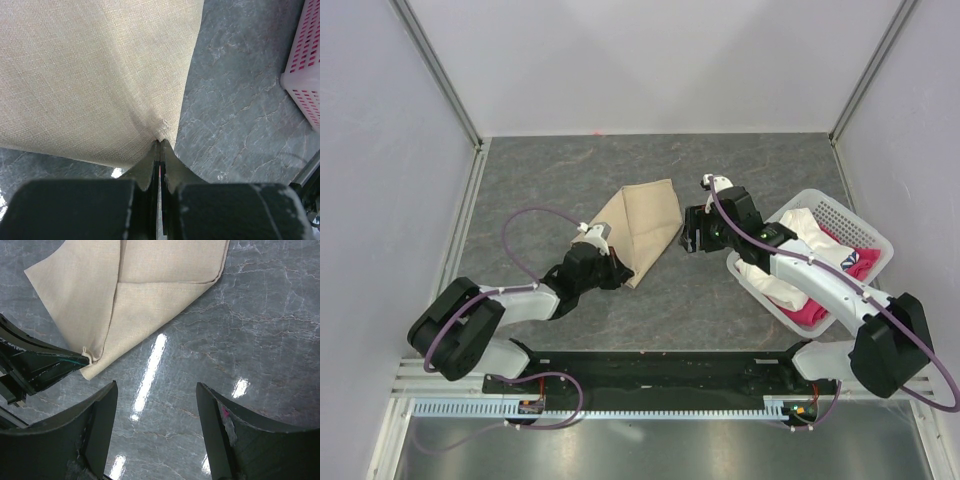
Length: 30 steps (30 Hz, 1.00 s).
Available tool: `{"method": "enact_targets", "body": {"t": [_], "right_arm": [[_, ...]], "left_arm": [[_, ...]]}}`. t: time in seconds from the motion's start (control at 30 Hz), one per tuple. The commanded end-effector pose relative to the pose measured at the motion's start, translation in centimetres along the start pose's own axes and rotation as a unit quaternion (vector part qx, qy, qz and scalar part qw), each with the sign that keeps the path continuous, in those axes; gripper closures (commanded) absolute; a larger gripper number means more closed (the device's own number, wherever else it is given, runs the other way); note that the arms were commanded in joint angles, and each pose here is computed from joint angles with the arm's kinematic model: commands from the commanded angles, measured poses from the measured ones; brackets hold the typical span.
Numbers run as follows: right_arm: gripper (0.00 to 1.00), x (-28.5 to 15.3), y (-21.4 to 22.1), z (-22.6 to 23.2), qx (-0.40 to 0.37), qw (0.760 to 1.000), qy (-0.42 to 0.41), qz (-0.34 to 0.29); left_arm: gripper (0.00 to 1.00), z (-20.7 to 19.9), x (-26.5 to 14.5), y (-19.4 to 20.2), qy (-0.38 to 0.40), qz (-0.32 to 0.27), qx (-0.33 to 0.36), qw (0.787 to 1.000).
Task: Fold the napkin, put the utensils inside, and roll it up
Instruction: Fold the napkin
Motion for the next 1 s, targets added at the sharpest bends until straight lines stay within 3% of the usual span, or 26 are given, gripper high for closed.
{"method": "enact_targets", "body": {"t": [0.0,0.07,0.2,0.37,0.47,0.7,0.8,0.97], "right_arm": [[0.27,0.5,-0.2,0.2,0.002,1.0,-0.011,-0.005],[0.28,0.6,-0.1,0.2,0.001,1.0,-0.012,-0.001],[0.27,0.7,0.2,0.1,0.003,1.0,-0.011,0.002],[0.27,0.9,0.7,0.0,0.007,1.0,-0.01,0.009],[0.27,1.3,0.9,-0.1,0.012,1.0,-0.006,0.015],[0.28,3.0,1.7,0.3,0.037,0.998,-0.029,0.029],[0.28,4.5,2.1,0.5,0.046,0.997,-0.036,0.04],[0.34,7.7,1.8,0.0,0.055,0.997,-0.012,0.051]], "left_arm": [[0.98,-0.8,0.1,-0.4,0.021,-0.017,-0.003,1.0],[0.96,-1.0,0.0,-0.4,0.027,-0.015,-0.003,1.0],[0.82,-1.8,-0.1,-0.6,0.046,-0.01,-0.003,0.999],[0.45,-2.9,-0.9,-1.5,0.068,-0.013,0.003,0.998],[0.36,-4.1,-1.7,-2.9,0.084,-0.024,0.009,0.996],[0.23,-5.3,-3.5,-6.4,0.074,-0.062,0.036,0.995],[0.22,-3.1,-3.6,-7.4,0.021,-0.062,0.009,0.998],[0.22,3.5,-4.1,-9.5,-0.056,-0.089,-0.097,0.99]]}}
Point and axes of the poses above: each gripper's point midway between its finger pads, its own x axis out along the fingers, its own z axis along the line the jaws close on, y = z × x, the point moved 5 cm from there along -x, back along the fingers, and after that the axes turned 4 degrees about x, right-handed, at the moved point
